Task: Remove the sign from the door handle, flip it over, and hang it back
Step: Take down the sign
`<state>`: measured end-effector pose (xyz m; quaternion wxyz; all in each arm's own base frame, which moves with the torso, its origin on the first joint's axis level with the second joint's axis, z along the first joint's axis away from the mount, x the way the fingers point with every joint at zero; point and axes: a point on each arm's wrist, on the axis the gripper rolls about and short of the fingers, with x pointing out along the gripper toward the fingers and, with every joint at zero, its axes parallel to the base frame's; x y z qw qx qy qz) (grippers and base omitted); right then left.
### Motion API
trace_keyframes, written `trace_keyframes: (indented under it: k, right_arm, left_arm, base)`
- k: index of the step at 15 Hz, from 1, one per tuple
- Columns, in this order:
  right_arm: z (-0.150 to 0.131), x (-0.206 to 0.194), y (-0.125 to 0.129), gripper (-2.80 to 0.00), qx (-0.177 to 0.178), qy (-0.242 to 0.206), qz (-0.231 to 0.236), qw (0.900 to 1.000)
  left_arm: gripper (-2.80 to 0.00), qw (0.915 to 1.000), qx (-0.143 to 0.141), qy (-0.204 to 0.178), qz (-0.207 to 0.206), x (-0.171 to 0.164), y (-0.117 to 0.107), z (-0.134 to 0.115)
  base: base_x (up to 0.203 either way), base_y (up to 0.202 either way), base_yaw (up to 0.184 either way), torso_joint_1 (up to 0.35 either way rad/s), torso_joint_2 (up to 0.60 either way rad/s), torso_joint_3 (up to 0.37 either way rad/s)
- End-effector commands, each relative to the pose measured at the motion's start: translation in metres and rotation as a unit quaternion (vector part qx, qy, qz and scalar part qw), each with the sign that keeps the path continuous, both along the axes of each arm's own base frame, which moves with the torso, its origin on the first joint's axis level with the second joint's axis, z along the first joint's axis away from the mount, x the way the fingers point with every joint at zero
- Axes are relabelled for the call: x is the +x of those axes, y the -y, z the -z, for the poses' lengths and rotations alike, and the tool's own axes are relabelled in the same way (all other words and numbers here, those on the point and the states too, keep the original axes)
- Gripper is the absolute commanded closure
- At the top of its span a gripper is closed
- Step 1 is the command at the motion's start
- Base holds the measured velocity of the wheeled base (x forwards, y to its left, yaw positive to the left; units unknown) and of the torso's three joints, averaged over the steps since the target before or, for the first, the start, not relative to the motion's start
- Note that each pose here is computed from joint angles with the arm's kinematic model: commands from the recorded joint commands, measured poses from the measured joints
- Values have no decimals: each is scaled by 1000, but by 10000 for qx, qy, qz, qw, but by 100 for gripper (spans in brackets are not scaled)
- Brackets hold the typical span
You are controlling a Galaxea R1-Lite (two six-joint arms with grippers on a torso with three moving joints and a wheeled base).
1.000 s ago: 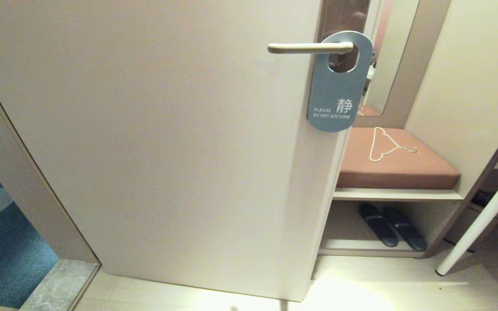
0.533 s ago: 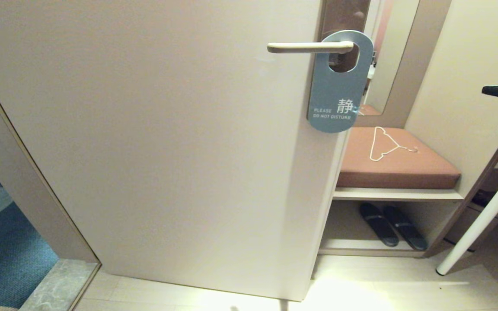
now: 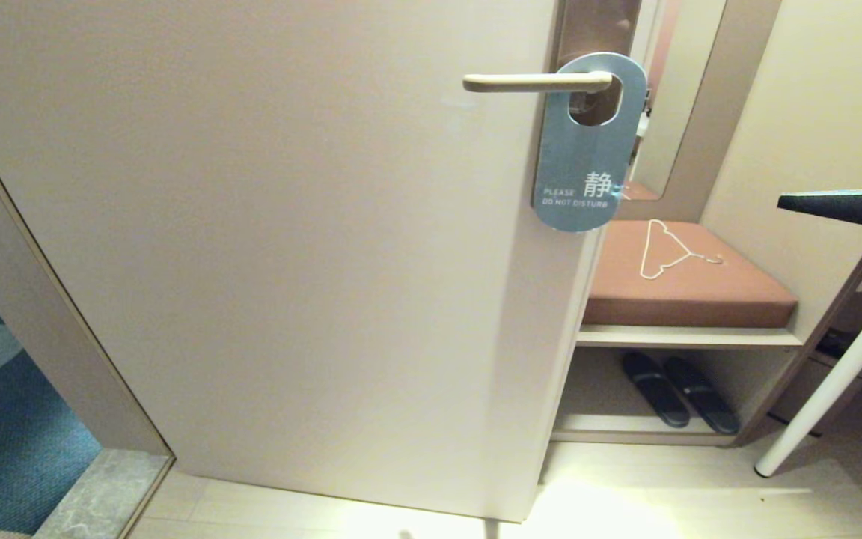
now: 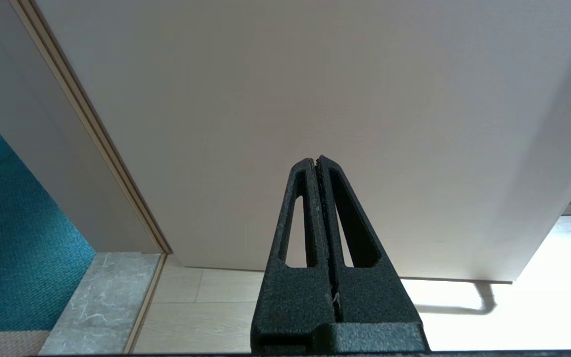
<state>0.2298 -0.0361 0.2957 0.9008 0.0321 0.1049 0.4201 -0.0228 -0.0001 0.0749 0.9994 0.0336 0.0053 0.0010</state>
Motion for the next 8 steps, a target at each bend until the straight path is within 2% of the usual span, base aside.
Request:
trace_keyframes:
  k: [1, 4, 8]
  right_arm:
    - [10, 21, 3, 0, 70, -177, -148, 9997]
    - [10, 50, -8, 0, 67, -167, -509, 9985]
    - [11, 90, -34, 0, -7, 82, -1097, 9939]
  left_arm:
    - [0, 10000, 1, -9, 4, 0, 0, 0]
    - [0, 10000, 1, -9, 4, 0, 0, 0]
    - [0, 10000, 1, -9, 4, 0, 0, 0]
  base:
    - [0, 0, 0, 0, 0, 0]
    - [0, 0, 0, 0, 0, 0]
    - [0, 0, 0, 0, 0, 0]
